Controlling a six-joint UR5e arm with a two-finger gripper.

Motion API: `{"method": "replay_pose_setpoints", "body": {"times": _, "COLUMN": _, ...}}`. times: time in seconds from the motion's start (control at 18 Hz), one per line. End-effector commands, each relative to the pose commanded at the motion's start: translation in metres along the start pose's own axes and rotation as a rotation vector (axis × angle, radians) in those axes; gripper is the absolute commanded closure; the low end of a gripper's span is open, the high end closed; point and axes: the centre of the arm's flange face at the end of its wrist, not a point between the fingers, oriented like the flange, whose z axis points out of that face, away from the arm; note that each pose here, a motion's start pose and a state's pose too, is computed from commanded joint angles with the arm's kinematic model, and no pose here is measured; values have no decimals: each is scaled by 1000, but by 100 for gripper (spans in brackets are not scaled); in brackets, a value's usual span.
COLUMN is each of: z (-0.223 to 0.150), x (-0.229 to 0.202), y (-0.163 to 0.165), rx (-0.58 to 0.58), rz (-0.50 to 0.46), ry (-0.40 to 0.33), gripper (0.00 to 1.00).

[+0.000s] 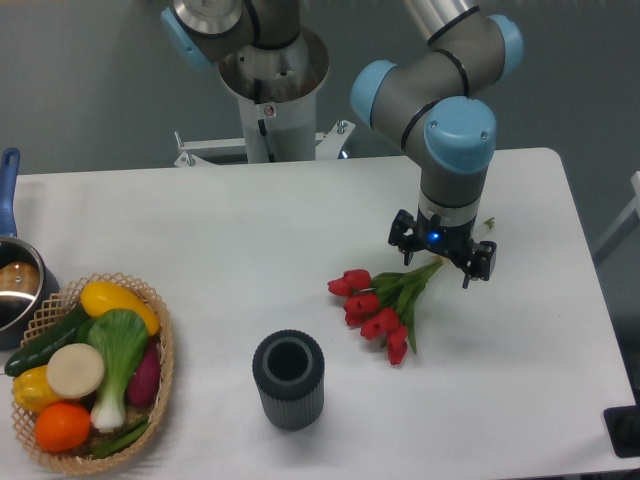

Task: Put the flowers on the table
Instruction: 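Lower the red tulips onto the table and open the gripper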

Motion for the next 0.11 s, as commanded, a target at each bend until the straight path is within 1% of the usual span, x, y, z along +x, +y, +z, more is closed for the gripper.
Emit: {"method": "replay_pose_setpoints", "body": {"times": 0.11, "z": 2, "x": 0, "y": 2, "rx": -21, "rz": 1, "ry": -12, "gripper": 0}}
